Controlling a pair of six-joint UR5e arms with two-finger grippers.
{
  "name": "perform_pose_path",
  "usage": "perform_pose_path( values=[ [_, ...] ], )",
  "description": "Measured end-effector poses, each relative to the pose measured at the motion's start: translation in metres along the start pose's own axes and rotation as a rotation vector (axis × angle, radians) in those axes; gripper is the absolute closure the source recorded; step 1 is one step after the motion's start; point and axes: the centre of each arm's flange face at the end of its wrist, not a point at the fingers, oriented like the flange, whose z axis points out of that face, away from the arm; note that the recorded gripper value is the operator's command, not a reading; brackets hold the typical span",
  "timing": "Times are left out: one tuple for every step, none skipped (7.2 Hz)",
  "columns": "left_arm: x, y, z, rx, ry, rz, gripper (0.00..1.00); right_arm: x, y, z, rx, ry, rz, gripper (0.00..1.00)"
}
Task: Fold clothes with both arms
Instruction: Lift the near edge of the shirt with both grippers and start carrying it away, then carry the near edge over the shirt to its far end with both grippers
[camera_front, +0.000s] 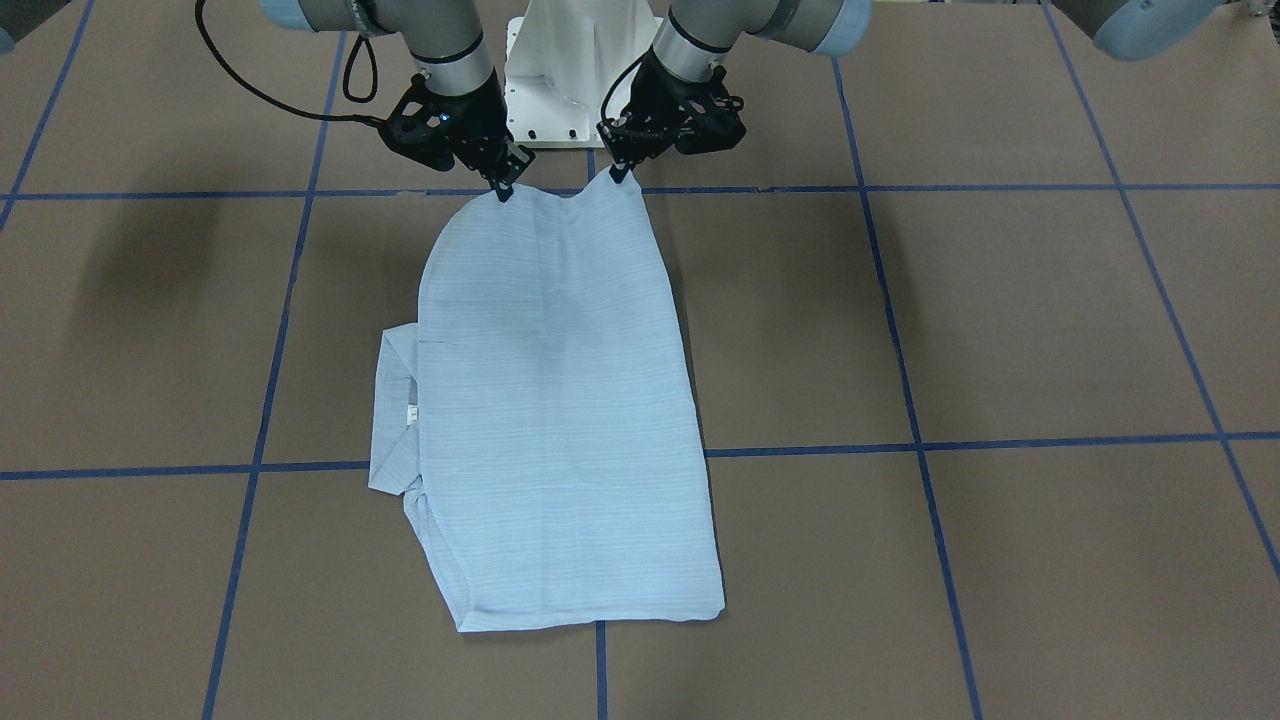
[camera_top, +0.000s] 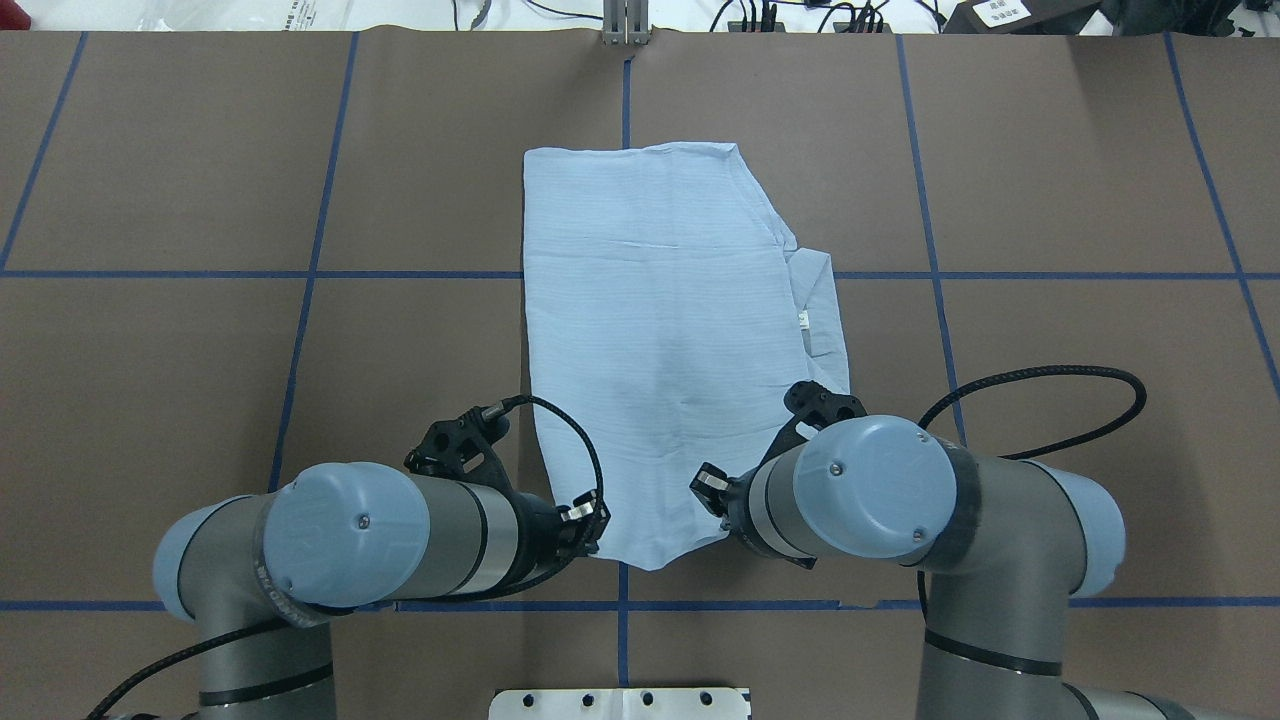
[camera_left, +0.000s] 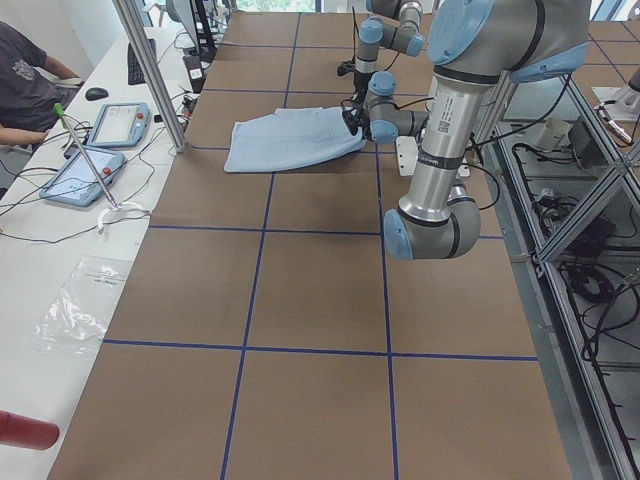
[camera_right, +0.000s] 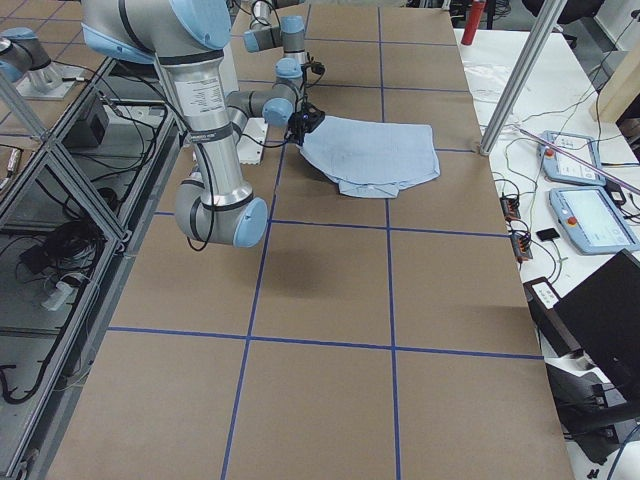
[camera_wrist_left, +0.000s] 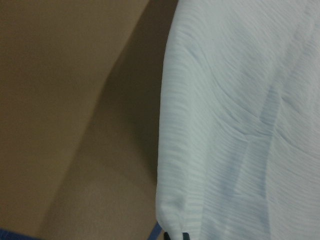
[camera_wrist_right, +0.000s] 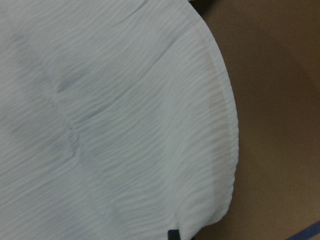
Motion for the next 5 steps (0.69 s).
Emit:
perform_pose_path(
  values=[
    [0.000, 0.022, -0.018, -0.037, -0.015, 0.009, 1.00, 0.009, 0.009, -0.021, -0.031, -0.023, -0.011, 1.00],
    [-0.002, 0.042, -0.038, -0.064, -0.040, 0.011, 1.00, 0.020, 0.018, -0.040, -0.065, -0.038, -0.022, 1.00],
    [-0.005, 0.056, -0.057, -0.082, -0.065, 0.004, 1.00, 0.030, 0.029, -0.055, -0.097, -0.050, -0.032, 1.00],
    [-0.010, 0.062, -0.073, -0.092, -0.081, -0.005, 1.00, 0.036, 0.037, -0.065, -0.120, -0.058, -0.038, 1.00],
    [-0.016, 0.063, -0.079, -0.093, -0.094, -0.010, 1.00, 0.038, 0.040, -0.068, -0.128, -0.060, -0.040, 1.00]
  ],
)
